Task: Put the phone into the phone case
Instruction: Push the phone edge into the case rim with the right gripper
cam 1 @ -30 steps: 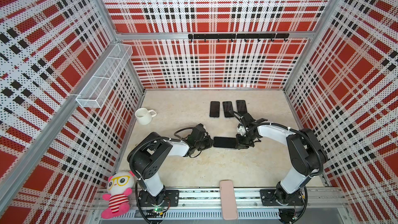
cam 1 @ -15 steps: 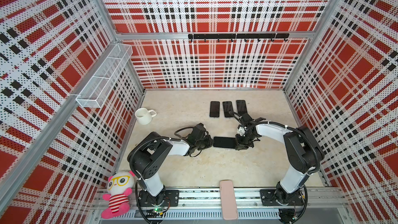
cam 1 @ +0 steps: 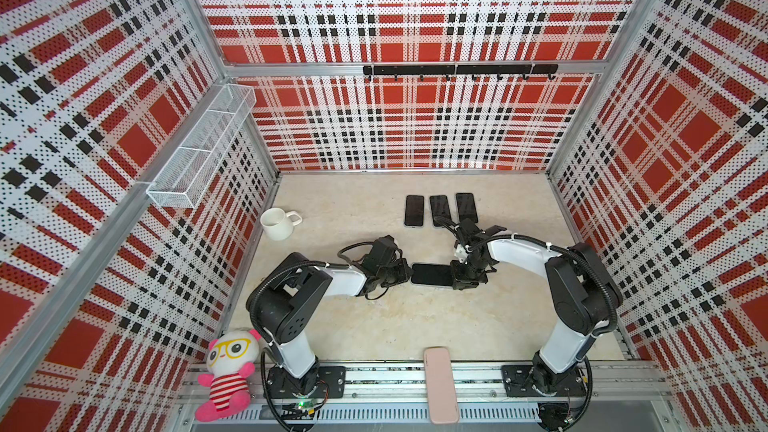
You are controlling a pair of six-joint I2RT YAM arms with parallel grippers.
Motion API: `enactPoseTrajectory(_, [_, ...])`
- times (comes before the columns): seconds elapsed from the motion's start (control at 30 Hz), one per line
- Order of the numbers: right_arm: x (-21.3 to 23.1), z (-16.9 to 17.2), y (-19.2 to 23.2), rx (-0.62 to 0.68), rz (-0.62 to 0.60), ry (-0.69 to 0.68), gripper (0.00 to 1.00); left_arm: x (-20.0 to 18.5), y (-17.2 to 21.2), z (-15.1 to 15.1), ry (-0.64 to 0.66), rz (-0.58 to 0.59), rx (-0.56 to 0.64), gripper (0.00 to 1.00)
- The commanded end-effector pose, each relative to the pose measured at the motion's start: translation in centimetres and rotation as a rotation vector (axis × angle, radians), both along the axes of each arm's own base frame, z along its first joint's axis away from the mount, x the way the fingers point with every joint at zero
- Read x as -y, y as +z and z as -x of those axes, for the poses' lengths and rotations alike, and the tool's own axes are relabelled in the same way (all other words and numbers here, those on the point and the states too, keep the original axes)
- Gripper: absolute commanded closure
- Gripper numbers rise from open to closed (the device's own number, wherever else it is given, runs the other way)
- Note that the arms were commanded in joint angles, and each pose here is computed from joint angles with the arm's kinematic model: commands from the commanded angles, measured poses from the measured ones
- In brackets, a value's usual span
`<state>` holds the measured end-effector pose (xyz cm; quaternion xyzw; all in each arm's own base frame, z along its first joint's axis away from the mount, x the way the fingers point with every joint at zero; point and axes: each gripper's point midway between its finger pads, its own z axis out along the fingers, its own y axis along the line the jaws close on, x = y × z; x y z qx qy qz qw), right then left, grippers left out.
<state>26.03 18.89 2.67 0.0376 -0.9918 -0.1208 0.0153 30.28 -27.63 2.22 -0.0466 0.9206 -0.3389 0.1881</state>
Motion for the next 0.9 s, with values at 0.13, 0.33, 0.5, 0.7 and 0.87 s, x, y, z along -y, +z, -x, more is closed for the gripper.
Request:
enactPoseTrajectory(0.13, [1.9, -4.1, 3.8, 0.146, 0.062, 0.01, 0.79, -1.2, -2.6, 0.9, -0.037, -0.099, -0.083, 0.87])
enactPoseTrajectory(0.33, [0.9, -4.9, 2.8, 0.128, 0.026, 0.039, 0.79, -0.4, -2.3, 0.4, -0.051, -0.091, -0.079, 0.87])
enactPoseTrajectory(0.5, [0.6, -5.1, 1.6, 0.11, 0.018, 0.054, 0.8, -0.2, -2.6, 0.5, -0.055, -0.096, -0.086, 0.87])
enactPoseTrajectory(0.7, [0.9, -4.8, -0.3, 0.075, 0.032, 0.052, 0.82, -0.2, -2.7, 0.5, -0.055, -0.097, -0.088, 0.87])
enactPoseTrajectory(0.87, [1.5, -4.2, -1.9, 0.043, 0.071, 0.059, 0.86, -0.2, -2.8, 0.5, -0.056, -0.098, -0.089, 0.87])
